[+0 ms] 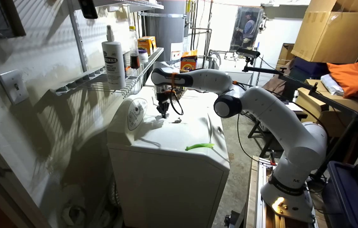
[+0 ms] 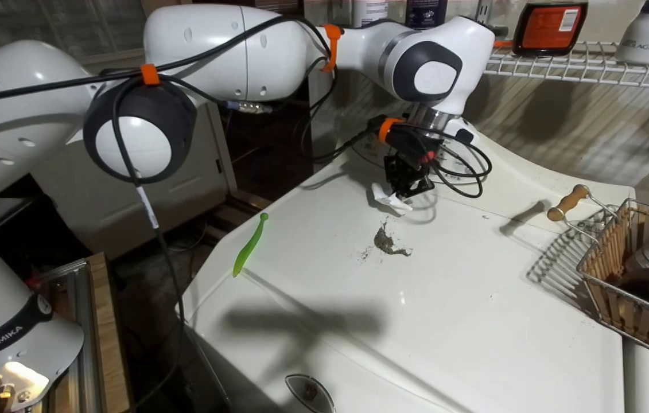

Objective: Use the white napkin to wipe the top of the washing machine on the left.

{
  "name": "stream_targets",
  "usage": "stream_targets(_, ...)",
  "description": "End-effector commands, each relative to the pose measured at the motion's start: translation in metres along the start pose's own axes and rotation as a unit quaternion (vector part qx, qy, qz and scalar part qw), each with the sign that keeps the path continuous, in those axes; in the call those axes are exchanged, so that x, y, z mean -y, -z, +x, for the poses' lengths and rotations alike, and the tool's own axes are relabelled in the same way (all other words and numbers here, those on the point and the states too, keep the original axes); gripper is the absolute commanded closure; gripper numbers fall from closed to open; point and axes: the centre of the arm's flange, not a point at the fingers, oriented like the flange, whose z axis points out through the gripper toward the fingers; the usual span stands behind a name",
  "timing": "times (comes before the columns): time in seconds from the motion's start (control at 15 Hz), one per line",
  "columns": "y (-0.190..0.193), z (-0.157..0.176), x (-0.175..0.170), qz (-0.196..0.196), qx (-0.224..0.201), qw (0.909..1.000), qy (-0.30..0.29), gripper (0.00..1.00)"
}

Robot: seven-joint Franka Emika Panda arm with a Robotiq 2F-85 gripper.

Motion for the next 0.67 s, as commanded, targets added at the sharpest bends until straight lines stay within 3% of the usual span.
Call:
stream_targets(0.0,0.025,-0.008,0.018,-0.006,-0.047,0.9988,0.014,0.99)
stream_targets(0.4,0.003,0.030,0.011,-0.005,-0.167,0.9828,0.080,0.99)
stream_targets(0.6,-0.017,0.043,0.010,0.014,-0.204,0.9736,0.101,0.99)
